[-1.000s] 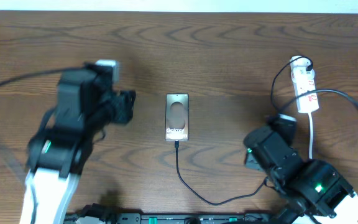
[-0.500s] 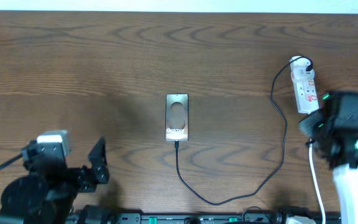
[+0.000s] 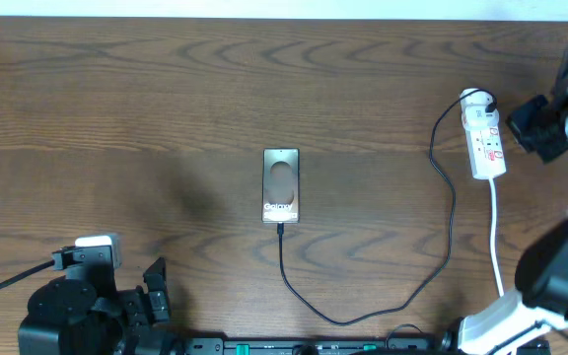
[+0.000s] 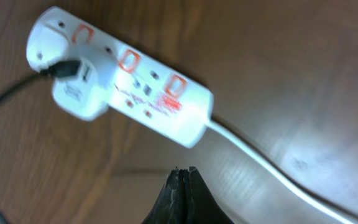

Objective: Plug charger to phone and switch on socket
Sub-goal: 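Retract the left arm and move the right gripper to the power strip, then press the orange switch on the power strip with the right gripper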

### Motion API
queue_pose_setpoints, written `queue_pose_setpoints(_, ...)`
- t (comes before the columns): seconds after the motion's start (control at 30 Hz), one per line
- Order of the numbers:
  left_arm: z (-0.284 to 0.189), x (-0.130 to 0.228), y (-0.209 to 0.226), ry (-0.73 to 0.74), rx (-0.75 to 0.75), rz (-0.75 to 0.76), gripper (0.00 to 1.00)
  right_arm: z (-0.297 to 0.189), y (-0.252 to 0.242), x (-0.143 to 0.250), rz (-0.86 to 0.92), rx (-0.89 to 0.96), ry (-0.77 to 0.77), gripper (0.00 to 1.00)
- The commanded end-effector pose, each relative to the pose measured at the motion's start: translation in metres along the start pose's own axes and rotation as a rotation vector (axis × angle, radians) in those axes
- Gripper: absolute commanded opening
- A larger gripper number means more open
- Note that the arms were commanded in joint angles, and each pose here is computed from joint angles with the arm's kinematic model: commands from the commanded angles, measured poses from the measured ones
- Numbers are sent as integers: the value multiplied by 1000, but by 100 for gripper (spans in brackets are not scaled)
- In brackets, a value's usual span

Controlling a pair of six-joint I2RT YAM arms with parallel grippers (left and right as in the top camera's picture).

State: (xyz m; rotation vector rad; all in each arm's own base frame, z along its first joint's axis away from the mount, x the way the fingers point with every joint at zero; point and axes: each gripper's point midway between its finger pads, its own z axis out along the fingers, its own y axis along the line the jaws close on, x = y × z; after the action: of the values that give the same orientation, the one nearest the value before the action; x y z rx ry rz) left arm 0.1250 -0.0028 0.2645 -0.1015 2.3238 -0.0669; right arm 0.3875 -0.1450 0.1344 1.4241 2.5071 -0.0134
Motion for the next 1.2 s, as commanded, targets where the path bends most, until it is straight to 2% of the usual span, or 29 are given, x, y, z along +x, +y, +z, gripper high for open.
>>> queue_pose_setpoints(0.0,2,2,2,9,-10,-3,97,14,16,-12,-15,-24,22,1)
queue_pose_setpoints(0.53,2,0,0,-2,-4,-4,97,109,42,-12,59,-42,136,1)
queue_pose_setpoints(1.17,2,-1,0,-5,-3,-4,97,119,47,-23,148,-141,172,1)
